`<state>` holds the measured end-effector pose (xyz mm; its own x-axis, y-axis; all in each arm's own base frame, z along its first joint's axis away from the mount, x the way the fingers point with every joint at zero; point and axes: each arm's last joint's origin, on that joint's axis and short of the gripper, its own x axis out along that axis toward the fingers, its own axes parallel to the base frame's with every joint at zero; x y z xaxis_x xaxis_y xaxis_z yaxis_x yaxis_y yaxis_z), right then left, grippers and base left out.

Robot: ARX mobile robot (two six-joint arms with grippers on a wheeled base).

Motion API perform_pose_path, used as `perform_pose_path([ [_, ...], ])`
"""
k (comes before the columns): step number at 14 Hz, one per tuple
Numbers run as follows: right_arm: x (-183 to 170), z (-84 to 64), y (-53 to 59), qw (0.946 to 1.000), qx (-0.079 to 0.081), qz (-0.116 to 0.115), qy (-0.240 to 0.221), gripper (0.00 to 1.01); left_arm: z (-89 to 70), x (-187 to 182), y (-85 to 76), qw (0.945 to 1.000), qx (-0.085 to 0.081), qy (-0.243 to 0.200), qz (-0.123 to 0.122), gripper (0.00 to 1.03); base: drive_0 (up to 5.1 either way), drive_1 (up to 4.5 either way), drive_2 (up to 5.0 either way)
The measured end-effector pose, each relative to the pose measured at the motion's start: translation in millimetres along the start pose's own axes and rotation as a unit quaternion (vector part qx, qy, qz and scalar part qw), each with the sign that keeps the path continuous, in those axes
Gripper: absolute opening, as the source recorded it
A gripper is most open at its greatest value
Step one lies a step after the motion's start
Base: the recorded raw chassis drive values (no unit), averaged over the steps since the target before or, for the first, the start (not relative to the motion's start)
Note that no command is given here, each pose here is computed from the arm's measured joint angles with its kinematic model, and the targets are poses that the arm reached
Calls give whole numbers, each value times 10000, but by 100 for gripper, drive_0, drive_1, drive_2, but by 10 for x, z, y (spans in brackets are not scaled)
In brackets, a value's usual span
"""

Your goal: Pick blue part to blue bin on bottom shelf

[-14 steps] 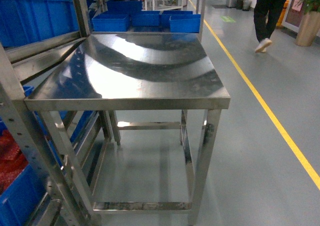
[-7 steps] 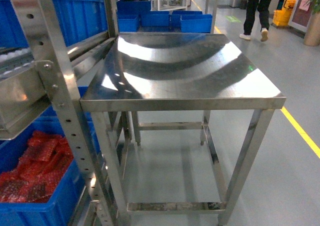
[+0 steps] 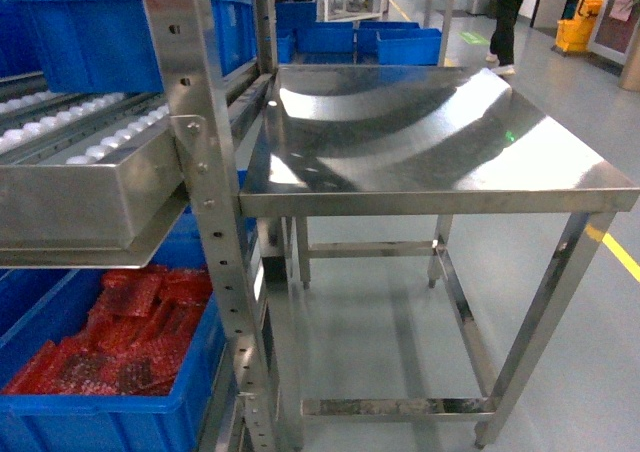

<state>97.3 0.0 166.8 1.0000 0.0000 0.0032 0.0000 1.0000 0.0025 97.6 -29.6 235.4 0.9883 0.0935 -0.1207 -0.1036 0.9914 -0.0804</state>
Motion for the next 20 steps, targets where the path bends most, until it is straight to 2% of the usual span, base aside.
perform_pose_path([
  [5, 0, -1, 0, 10000, 0, 2, 4, 98, 3, -1, 0, 10000, -8, -13, -2, 43, -504, 172, 287],
  [20, 0, -2, 0, 10000, 0, 2, 11, 98, 1, 0, 0, 10000, -3, -4, -5, 43, -473, 363, 120],
])
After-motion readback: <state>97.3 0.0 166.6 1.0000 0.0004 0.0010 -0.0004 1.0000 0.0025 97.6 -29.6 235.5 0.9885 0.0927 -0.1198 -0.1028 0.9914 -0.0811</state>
